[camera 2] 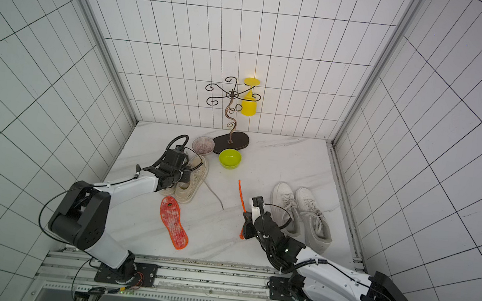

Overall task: Remove the insole from the shoe
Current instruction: Place the shoe at the center of the board.

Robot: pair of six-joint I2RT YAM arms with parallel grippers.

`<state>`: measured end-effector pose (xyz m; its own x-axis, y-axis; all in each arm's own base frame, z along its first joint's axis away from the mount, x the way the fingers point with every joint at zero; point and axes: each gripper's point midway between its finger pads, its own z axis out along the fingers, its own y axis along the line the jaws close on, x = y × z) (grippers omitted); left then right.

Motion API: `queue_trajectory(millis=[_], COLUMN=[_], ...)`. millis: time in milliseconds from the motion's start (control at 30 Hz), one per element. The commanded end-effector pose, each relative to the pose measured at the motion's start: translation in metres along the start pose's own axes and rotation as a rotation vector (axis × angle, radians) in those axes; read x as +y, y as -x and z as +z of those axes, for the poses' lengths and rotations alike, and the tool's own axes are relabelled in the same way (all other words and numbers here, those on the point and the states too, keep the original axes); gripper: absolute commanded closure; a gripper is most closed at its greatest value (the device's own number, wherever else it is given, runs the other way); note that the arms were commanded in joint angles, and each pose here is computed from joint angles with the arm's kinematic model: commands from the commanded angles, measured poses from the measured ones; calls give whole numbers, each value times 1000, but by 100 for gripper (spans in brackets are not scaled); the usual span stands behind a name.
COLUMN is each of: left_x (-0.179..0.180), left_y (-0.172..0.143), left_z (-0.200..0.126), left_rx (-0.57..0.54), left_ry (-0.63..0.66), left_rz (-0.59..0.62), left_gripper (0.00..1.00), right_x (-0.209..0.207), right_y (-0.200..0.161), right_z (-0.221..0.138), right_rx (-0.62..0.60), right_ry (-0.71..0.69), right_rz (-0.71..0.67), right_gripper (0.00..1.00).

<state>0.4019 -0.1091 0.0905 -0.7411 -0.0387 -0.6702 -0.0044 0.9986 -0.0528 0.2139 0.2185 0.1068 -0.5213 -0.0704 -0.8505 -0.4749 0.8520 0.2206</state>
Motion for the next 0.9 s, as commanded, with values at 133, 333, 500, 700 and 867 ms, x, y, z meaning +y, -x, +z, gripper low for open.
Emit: queue_trajectory(millis=[133,333,500,700,867], left_x=[0,-7,-10,1,11], left_y=[29,33,40,50,57], left_z=[6,-11,-51,-101,-132], left_rx=[-75,-80,-146,-297,-431], left_ry=[3,-55,-135,-178,-194], left_rz=[-60,-109,-220,-296,-297], left_gripper=[99,64,49,34,30], right_x=[62,93,120,126,139], right_y=[32,28,18,-4,-21], right_z=[6,24,41,70,93], right_rx=[23,87,141,236,316], right_ry=[117,139,126,34,31], right_rz=[-156,-232,-338,-387,-431], right_gripper=[100,100,100,100,100])
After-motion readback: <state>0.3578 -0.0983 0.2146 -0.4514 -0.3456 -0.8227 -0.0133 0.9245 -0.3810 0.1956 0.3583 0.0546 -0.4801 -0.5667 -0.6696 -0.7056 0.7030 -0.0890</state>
